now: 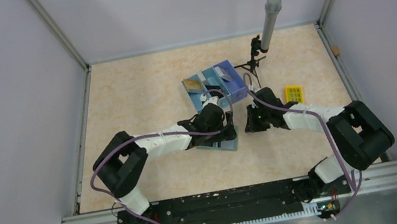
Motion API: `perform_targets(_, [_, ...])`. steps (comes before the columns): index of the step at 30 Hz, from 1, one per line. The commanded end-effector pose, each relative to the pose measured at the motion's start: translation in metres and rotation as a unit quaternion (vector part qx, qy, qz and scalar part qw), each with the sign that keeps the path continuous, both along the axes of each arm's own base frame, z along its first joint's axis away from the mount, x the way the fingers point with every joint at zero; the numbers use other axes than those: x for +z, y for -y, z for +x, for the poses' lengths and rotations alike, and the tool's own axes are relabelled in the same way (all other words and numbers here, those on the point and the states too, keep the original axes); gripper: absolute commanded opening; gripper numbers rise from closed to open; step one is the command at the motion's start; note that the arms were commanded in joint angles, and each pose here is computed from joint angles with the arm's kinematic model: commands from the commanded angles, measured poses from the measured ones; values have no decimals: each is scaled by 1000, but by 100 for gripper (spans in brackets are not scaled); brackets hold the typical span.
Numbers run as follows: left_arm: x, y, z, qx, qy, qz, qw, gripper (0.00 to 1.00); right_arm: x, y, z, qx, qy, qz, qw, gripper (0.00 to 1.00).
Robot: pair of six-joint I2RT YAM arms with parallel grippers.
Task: Put the credit cards into the card holder
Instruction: Insert the credit card into the card holder.
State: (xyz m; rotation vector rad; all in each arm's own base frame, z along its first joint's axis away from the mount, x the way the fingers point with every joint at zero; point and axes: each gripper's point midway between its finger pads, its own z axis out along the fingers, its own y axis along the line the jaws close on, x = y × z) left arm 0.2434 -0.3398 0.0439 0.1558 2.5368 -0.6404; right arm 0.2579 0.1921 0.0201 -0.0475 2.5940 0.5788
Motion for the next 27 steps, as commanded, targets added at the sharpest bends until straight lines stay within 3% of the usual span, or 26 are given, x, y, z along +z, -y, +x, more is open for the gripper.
perform_targets(1, [7, 2, 6, 7, 10, -2, 1000, 89, -17, 6, -17, 4, -34, -26, 999, 13])
perform_targets(27, [25, 50, -4, -40, -3, -106, 994, 89, -19, 5, -16, 5, -36, -29, 999, 13])
